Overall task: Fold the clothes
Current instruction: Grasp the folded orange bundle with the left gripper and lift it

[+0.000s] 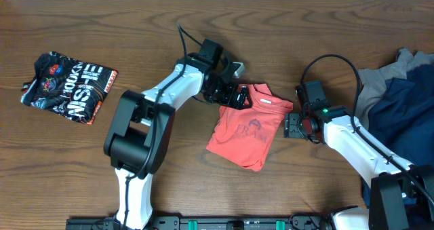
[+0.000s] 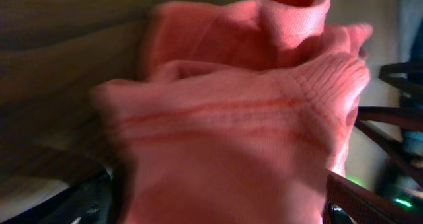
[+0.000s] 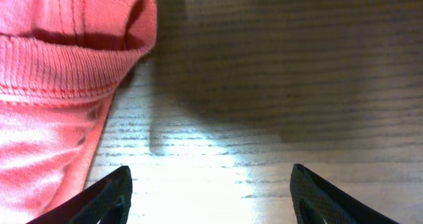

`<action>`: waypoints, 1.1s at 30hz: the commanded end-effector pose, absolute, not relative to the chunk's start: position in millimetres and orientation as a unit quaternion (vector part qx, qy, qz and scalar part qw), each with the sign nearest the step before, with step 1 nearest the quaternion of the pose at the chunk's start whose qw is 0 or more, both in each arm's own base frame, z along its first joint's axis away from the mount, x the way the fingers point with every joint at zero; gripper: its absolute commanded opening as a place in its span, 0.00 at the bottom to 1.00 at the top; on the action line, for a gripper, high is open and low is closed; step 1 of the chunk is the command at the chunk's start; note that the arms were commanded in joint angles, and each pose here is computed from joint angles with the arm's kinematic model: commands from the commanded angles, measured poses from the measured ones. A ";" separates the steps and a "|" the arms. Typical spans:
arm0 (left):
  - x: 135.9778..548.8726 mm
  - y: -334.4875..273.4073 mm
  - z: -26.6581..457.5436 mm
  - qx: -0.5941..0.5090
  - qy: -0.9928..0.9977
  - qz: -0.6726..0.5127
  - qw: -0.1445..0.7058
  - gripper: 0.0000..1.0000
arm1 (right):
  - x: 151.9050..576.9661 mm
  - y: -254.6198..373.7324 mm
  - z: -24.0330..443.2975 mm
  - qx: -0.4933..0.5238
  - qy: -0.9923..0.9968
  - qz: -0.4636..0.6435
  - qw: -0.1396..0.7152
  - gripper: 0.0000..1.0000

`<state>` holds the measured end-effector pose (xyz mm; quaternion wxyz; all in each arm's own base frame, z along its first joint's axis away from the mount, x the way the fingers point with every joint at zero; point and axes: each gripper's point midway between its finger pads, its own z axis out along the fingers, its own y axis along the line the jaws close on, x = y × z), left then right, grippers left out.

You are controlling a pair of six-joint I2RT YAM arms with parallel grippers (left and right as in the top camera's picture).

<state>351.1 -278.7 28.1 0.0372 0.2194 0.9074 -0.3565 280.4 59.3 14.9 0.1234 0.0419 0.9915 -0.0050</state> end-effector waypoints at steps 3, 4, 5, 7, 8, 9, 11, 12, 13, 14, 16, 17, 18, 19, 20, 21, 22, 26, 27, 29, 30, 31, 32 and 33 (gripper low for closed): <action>322.6 -300.3 4.6 0.212 0.879 -0.425 -0.038 1.00 | 281.1 59.1 15.4 0.045 0.991 -0.004 0.123 0.75; 316.9 -303.5 -0.1 0.211 0.876 -0.431 -0.051 0.96 | 280.7 59.5 15.3 0.044 0.992 -0.003 0.122 0.75; 311.7 -306.7 -3.4 0.210 0.872 -0.437 -0.062 0.86 | 280.0 59.3 15.2 0.044 0.992 -0.004 0.120 0.75; 306.5 -310.9 -5.0 0.213 0.868 -0.443 -0.070 0.69 | 278.7 58.9 14.8 0.044 0.992 -0.005 0.118 0.75; 306.3 -311.7 -5.1 0.214 0.868 -0.443 -0.069 0.58 | 278.3 58.8 14.7 0.044 0.992 -0.005 0.117 0.75; 307.3 -312.3 -4.2 0.216 0.867 -0.443 -0.066 0.45 | 278.1 58.8 14.7 0.044 0.992 -0.005 0.116 0.75; 312.6 -312.4 -1.1 0.217 0.867 -0.446 -0.055 0.14 | 278.4 58.8 14.8 0.044 0.992 -0.005 0.117 0.75; 315.5 -311.8 0.3 0.214 0.867 -0.447 -0.052 0.08 | 278.4 58.8 14.8 0.044 0.992 -0.005 0.117 0.75; 320.6 -310.6 2.1 0.206 0.869 -0.447 -0.048 0.06 | 278.3 58.8 14.7 0.044 0.992 -0.005 0.117 0.75; 327.3 -308.3 4.7 0.198 0.870 -0.449 -0.043 0.06 | 278.2 58.8 14.7 0.044 0.992 -0.005 0.116 0.75; 340.1 -302.8 10.1 0.188 0.872 -0.451 -0.031 0.06 | 277.7 58.7 14.6 0.044 0.992 -0.005 0.115 0.75; 349.0 -297.8 14.2 0.181 0.873 -0.452 -0.022 0.06 | 277.4 58.5 14.5 0.044 0.992 -0.006 0.115 0.75; 357.0 -292.7 18.5 0.175 0.874 -0.454 -0.012 0.06 | 277.1 58.4 14.5 0.044 0.992 -0.006 0.114 0.75; 366.9 -285.2 24.8 0.168 0.875 -0.455 0.001 0.06 | 276.7 58.3 14.4 0.044 0.993 -0.006 0.114 0.75; 377.2 -276.0 31.5 0.160 0.876 -0.455 0.016 0.06 | 276.4 58.3 14.3 0.044 0.993 -0.006 0.113 0.75; 388.2 -264.4 39.1 0.149 0.878 -0.454 0.032 0.06 | 276.1 58.2 14.2 0.044 0.993 -0.007 0.112 0.75; 396.6 -254.4 44.0 0.139 0.881 -0.449 0.044 0.06 | 275.8 58.1 14.2 0.044 0.993 -0.007 0.112 0.75; 439.3 -186.3 78.2 0.078 0.899 -0.413 0.123 0.06 | 274.7 57.4 13.9 0.045 0.993 -0.008 0.109 0.75; 450.4 -161.0 91.5 0.059 0.903 -0.397 0.152 0.06 | 274.3 57.3 13.8 0.045 0.993 -0.008 0.108 0.75; 463.9 -120.9 111.2 0.027 0.910 -0.365 0.194 0.06 | 274.2 57.3 13.8 0.045 0.993 -0.008 0.108 0.75; 470.4 -96.1 121.3 0.002 0.914 -0.342 0.217 0.06 | 274.2 57.3 13.8 0.045 0.993 -0.008 0.108 0.75; 474.6 -74.9 131.2 -0.014 0.916 -0.324 0.238 0.06 | 274.2 57.3 13.8 0.045 0.993 -0.008 0.108 0.75; 478.4 -50.2 141.2 -0.033 0.917 -0.301 0.261 0.06 | 274.1 57.3 13.8 0.045 0.993 -0.008 0.108 0.75; 480.8 -29.6 148.9 -0.049 0.917 -0.282 0.278 0.06 | 274.0 57.3 13.8 0.045 0.993 -0.008 0.108 0.76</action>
